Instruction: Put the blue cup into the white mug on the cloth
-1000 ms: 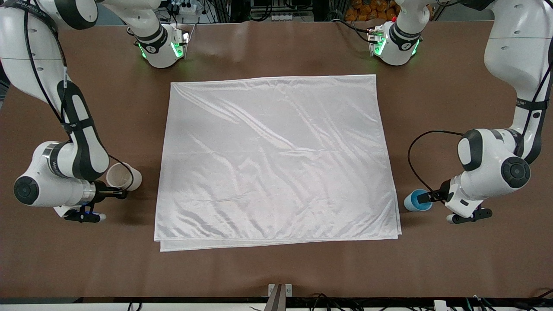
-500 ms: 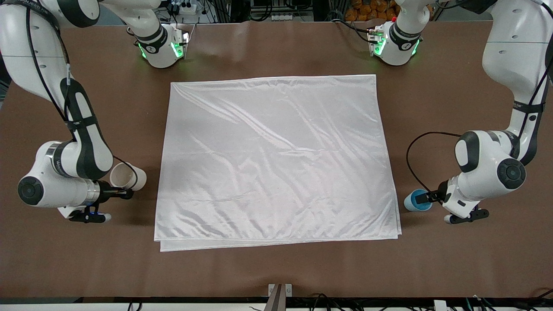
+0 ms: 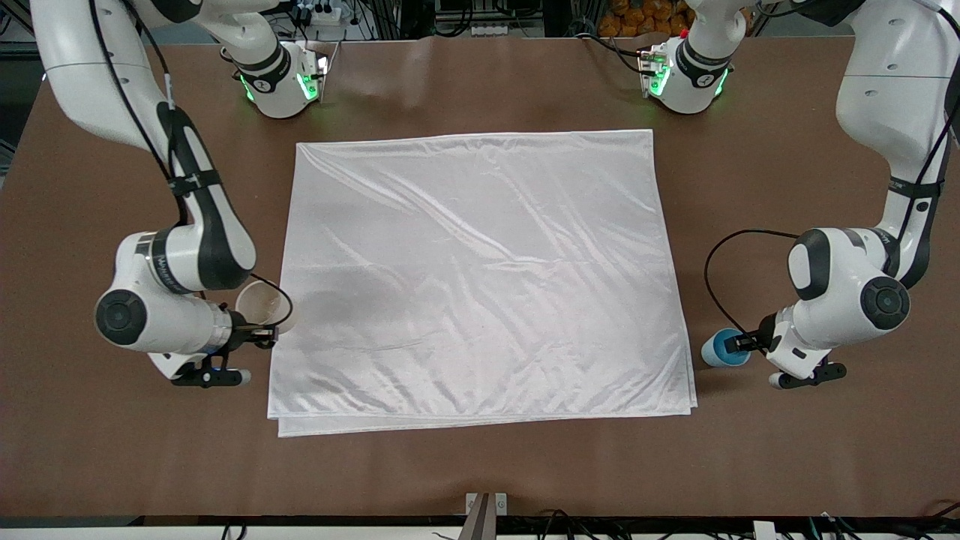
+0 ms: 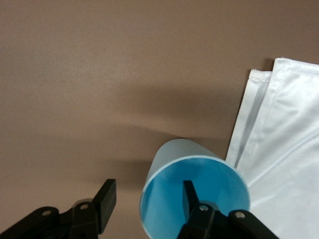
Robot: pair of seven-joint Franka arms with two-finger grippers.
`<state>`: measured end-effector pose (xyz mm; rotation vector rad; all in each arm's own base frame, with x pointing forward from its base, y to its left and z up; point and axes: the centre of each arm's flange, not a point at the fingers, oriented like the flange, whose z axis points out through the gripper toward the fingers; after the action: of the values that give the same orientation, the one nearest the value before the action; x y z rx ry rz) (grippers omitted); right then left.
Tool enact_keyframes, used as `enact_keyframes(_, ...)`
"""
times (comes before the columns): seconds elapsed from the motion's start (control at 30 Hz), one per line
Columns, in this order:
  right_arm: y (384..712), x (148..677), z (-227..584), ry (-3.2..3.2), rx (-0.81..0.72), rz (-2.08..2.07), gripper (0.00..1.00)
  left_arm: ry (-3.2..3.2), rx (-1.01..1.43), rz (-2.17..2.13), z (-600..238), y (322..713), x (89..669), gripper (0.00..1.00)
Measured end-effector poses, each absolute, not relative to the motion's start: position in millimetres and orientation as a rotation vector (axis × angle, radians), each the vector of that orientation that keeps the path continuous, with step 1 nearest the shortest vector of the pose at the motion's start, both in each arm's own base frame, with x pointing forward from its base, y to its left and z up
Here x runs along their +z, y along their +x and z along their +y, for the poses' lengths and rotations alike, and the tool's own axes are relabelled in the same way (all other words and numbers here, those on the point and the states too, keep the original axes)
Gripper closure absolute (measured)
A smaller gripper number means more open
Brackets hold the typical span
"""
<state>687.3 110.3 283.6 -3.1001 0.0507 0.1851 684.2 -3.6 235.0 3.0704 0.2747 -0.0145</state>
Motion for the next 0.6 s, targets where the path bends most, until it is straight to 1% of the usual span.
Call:
enact_keyframes(0.03, 685.8, 284.6, 123.6, -3.105, 0.181, 0.065, 0.91, 3.07, -0.015, 0.275, -3.6, 684.2, 234.8, 0.38)
enact_keyframes(0.1, 682.0, 286.8, 150.9, -3.116, 0.169, 0.092, 0.91, 3.07, -0.014, 0.275, -3.6, 684.3, 234.5, 0.43)
enact_keyframes(0.2, 674.5, 292.0, 193.5, -3.127, 0.147, 0.141, 0.91, 3.07, -0.011, 0.275, -3.6, 684.5, 234.5, 0.57)
enact_keyframes(0.23, 672.9, 293.5, 202.5, -3.128, 0.14, 0.156, 0.91, 3.07, -0.01, 0.275, -3.6, 684.5, 234.5, 0.6)
enact_keyframes(0.3, 668.3, 297.9, 226.2, -3.129, 0.124, 0.19, 0.91, 3.07, -0.009, 0.275, -3.6, 684.6, 234.5, 0.61)
enact_keyframes(0.33, 665.6, 300.4, 239.5, -3.128, 0.114, 0.209, 0.91, 3.07, -0.009, 0.275, -3.6, 684.6, 234.5, 0.64)
enact_keyframes(0.37, 663.5, 302.0, 248.7, -3.127, 0.108, 0.221, 0.91, 3.07, -0.009, 0.275, -3.6, 684.6, 234.5, 0.64)
enact_keyframes(0.4, 660.7, 304.1, 261.2, -3.125, 0.1, 0.24, 0.91, 3.07, -0.009, 0.275, -3.6, 684.6, 234.5, 0.74)
enact_keyframes(0.43, 658.3, 305.2, 270.6, -3.124, 0.095, 0.255, 0.91, 3.07, -0.009, 0.275, -3.6, 684.6, 234.5, 0.76)
enact_keyframes(0.5, 653.1, 305.3, 288.1, -3.123, 0.088, 0.276, 0.91, 3.07, -0.009, 0.275, -3.6, 684.6, 234.4, 0.85)
enact_keyframes(0.6, 646.9, 300.6, 310.4, -3.117, 0.069, 0.288, 0.91, 3.07, -0.008, 0.276, -3.6, 684.7, 234.4, 0.85)
